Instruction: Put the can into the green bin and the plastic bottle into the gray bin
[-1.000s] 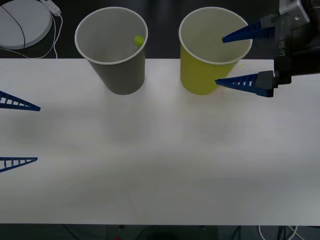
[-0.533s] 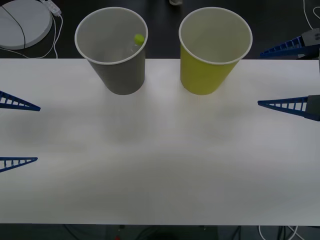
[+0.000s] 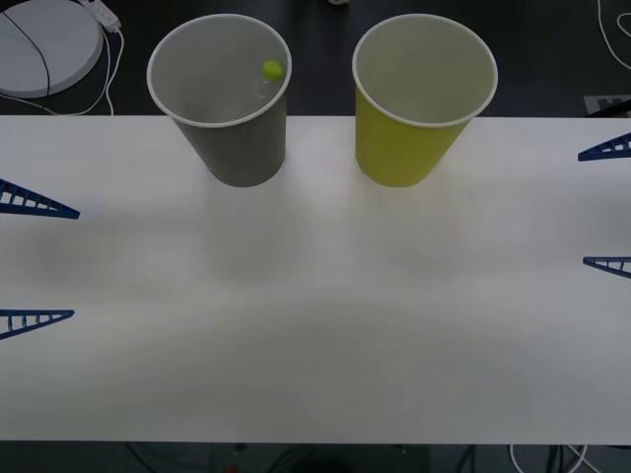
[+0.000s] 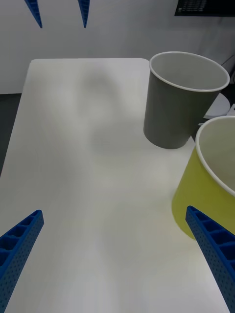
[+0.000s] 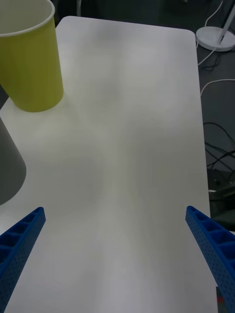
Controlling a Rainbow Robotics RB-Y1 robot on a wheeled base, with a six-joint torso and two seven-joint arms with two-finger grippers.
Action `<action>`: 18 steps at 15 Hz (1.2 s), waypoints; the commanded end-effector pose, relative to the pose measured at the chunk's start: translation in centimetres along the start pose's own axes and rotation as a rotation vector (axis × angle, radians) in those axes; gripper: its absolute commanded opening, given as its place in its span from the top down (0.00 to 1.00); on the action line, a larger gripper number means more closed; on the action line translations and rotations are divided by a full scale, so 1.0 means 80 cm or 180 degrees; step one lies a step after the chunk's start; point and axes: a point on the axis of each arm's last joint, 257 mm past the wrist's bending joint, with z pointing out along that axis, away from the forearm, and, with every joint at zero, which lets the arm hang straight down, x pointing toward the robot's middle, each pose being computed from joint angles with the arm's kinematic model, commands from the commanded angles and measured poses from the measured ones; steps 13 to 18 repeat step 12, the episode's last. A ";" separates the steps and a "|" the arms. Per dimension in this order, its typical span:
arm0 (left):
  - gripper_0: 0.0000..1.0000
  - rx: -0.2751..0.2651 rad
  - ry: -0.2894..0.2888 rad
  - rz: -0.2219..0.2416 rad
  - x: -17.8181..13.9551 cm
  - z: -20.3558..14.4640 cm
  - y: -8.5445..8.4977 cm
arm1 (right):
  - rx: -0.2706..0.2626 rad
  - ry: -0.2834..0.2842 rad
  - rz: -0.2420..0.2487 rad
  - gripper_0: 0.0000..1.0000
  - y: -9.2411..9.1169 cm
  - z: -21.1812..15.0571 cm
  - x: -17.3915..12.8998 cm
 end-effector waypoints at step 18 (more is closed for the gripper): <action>0.00 0.0000 0.0000 0.0000 0.000 0.000 0.000 | -0.0109 0.0042 0.0036 0.00 0.036 -0.019 0.020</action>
